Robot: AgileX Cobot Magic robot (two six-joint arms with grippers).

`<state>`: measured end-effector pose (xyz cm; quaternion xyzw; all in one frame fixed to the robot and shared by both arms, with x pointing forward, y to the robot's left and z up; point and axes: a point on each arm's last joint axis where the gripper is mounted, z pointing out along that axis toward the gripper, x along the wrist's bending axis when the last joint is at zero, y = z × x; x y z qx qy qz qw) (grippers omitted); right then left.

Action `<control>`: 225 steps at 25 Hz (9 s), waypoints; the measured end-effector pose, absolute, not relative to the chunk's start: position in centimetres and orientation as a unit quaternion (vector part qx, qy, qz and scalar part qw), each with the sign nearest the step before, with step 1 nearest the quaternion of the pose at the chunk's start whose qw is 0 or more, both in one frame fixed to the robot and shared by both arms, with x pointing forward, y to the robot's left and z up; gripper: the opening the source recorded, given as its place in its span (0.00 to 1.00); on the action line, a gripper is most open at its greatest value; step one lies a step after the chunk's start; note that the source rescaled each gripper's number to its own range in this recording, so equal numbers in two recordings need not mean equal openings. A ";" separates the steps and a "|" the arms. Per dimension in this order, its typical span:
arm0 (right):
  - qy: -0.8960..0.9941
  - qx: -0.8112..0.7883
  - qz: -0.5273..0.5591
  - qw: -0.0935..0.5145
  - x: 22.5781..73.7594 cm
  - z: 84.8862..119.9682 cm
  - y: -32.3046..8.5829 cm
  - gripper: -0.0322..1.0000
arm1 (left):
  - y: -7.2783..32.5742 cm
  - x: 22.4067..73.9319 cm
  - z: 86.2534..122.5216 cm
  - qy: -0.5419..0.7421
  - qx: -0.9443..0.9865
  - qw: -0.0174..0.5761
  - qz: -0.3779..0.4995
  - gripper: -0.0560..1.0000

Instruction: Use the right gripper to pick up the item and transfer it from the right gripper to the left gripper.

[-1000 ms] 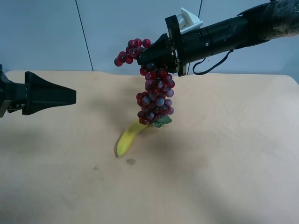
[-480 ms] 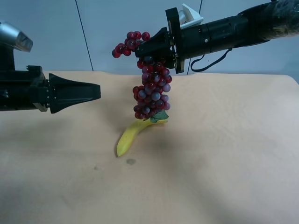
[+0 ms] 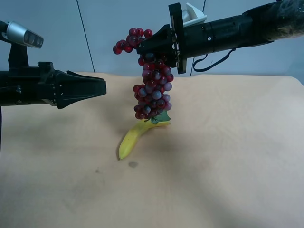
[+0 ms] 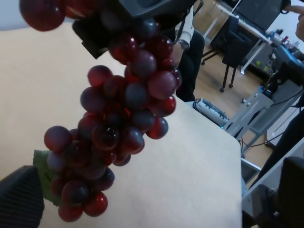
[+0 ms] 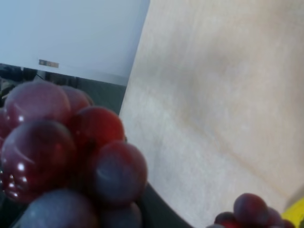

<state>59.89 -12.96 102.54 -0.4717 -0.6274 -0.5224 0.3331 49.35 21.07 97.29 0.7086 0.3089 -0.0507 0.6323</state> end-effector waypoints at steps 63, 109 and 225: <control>-0.587 -0.449 -0.576 0.349 59.8 103.8 -11.1 0.03 | 12.0 57.1 95.5 0.234 0.725 0.633 -0.139 1.00; -0.614 -0.416 -0.590 0.319 59.7 103.7 -11.1 0.87 | 12.0 57.0 95.5 0.279 0.713 0.617 -0.182 0.10; -0.660 -0.581 -0.343 -0.332 24.8 105.2 -30.1 0.91 | 12.0 56.9 95.6 0.331 0.692 0.601 -0.225 0.07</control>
